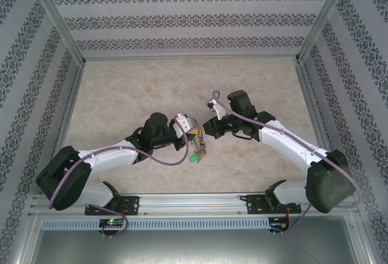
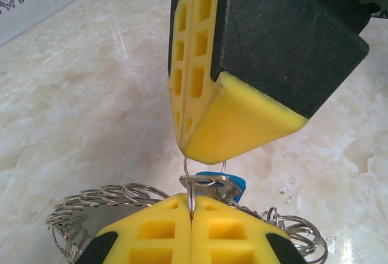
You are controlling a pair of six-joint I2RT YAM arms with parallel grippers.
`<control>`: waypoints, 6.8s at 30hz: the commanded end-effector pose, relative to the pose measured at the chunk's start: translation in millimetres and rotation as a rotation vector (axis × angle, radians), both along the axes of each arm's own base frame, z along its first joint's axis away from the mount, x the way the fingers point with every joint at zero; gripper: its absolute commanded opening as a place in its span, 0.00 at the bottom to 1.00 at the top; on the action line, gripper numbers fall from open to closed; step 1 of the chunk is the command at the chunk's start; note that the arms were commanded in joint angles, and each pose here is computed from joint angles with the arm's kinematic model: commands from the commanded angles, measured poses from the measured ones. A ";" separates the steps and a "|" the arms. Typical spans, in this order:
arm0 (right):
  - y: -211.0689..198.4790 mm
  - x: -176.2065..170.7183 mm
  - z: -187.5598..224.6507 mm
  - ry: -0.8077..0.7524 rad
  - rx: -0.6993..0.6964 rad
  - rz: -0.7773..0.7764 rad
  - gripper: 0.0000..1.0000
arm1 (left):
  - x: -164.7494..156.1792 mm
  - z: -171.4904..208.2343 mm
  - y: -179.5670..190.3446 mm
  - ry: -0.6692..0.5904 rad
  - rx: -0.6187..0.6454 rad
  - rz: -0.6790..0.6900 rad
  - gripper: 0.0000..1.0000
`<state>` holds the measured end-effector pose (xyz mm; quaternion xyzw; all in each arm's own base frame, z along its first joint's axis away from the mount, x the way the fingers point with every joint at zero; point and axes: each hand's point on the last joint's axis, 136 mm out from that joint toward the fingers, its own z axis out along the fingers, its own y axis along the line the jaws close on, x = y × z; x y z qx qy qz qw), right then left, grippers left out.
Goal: Put the keys on the keyring
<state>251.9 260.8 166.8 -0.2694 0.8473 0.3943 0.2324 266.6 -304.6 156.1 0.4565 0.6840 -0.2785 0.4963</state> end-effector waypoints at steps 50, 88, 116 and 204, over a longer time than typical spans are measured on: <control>-21.1 26.5 -21.7 0.133 -0.063 -0.175 0.00 | 3.6 34.9 -1.4 -0.088 -0.118 0.027 0.00; -5.4 23.4 28.3 0.126 0.125 -0.098 0.00 | -3.2 35.9 -6.2 -0.075 -0.134 -0.020 0.00; -64.1 23.2 -27.1 0.188 -0.116 -0.365 0.25 | -10.2 -9.9 -23.6 0.069 0.167 -0.165 0.00; -62.4 -3.2 -143.7 0.595 -0.113 -0.240 0.29 | -8.2 -107.0 0.8 1.234 -0.405 0.740 0.49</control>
